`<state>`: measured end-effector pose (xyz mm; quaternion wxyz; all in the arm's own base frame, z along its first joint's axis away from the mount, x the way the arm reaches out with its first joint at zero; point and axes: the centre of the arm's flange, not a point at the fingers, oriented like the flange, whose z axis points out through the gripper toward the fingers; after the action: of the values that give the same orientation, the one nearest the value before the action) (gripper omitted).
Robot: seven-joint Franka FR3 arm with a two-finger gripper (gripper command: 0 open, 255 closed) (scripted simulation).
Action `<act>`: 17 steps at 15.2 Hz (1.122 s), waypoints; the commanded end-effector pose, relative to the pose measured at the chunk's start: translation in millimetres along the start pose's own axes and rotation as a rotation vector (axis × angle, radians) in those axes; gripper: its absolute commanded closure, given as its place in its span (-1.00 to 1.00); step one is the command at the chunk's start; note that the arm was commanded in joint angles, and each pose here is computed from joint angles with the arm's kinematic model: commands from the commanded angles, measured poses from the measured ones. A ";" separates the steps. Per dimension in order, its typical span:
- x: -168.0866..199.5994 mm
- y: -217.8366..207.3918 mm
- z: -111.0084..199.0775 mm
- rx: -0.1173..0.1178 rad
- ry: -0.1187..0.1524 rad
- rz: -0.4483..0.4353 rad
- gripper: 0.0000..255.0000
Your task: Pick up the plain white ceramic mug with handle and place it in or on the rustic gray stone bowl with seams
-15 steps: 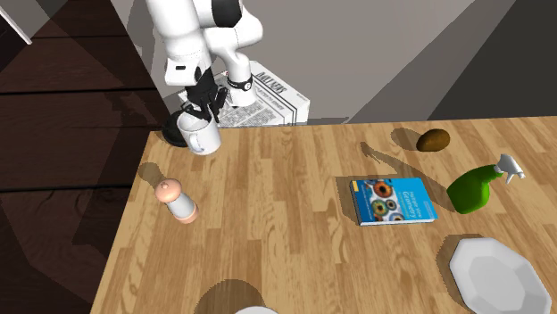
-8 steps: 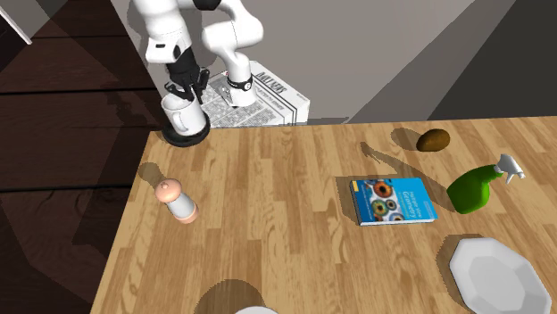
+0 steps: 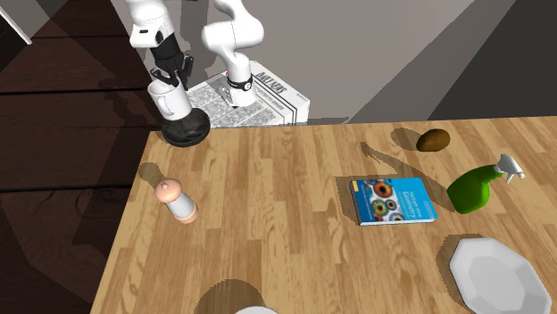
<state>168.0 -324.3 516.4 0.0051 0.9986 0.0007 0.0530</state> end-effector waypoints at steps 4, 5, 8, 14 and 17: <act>-6.8 -1.3 25.2 0.000 0.000 -0.001 1.00; -7.3 -1.4 30.4 0.000 0.000 -0.001 1.00; -9.0 -1.5 46.2 0.000 0.000 -0.001 1.00; -12.4 -1.8 77.7 0.000 0.000 -0.001 1.00; -13.3 -2.0 86.5 0.000 0.000 -0.001 1.00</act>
<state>164.1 -323.1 430.8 0.0048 0.9986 0.0012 0.0526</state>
